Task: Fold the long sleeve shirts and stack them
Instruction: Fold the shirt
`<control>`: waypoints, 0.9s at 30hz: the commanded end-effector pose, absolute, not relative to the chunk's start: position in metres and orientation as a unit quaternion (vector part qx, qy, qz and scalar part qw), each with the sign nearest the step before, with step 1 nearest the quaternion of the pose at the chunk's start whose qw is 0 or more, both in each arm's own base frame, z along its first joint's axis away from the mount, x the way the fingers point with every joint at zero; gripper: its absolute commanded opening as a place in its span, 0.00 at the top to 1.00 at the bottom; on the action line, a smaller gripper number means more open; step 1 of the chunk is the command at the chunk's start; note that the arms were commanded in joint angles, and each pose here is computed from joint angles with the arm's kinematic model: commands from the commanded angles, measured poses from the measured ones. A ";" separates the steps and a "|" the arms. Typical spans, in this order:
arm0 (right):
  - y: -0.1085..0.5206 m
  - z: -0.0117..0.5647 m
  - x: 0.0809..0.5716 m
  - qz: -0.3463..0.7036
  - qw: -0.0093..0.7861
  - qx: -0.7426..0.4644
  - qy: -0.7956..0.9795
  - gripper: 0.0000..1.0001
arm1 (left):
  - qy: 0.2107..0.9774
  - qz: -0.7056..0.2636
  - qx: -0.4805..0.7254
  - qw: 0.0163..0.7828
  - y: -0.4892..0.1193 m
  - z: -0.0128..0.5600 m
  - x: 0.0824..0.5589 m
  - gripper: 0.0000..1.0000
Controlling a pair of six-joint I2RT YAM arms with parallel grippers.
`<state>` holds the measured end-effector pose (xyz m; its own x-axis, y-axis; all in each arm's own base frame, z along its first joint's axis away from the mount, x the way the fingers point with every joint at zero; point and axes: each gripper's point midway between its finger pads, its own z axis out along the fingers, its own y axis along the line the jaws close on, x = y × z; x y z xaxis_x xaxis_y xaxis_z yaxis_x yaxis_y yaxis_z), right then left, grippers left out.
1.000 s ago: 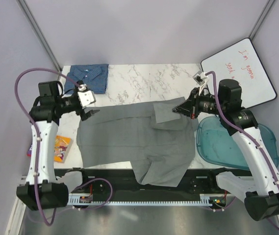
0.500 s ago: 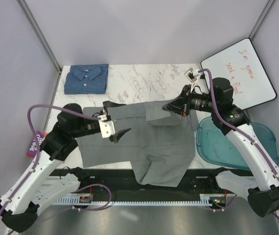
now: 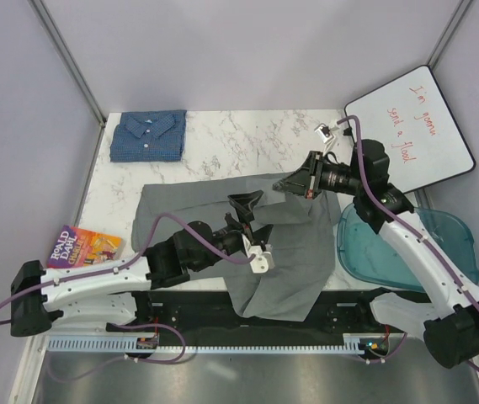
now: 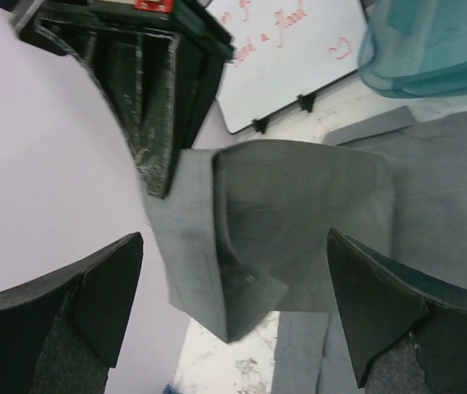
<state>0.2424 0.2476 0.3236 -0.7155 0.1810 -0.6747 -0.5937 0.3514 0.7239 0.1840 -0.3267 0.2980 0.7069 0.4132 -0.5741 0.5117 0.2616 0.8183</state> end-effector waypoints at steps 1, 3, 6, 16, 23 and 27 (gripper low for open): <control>0.250 0.333 0.231 0.586 0.338 -0.123 0.726 1.00 | 0.360 0.027 0.531 0.766 -0.326 0.351 0.202 0.01; 0.249 0.329 0.227 0.588 0.333 -0.123 0.727 1.00 | 0.362 0.035 0.535 0.763 -0.332 0.346 0.206 0.01; 0.249 0.333 0.223 0.592 0.335 -0.130 0.721 1.00 | 0.367 0.049 0.539 0.757 -0.332 0.340 0.210 0.19; 0.243 0.322 0.205 0.566 0.336 -0.204 0.725 0.74 | 0.389 -0.002 0.608 0.692 -0.324 0.325 0.195 0.98; 0.183 0.306 0.195 0.444 0.349 -0.322 0.760 0.51 | 0.414 -0.078 0.673 0.608 -0.294 0.303 0.166 0.98; 0.155 0.297 0.199 0.380 0.353 -0.345 0.782 0.50 | 0.393 -0.113 0.699 0.588 -0.283 0.298 0.147 0.98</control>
<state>0.2222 0.1802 0.3163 -0.5698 -0.0851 -0.8174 -0.7449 0.4736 0.4699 0.1764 -0.2929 0.3113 0.6797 0.4639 -0.5682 0.5862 0.1222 0.8009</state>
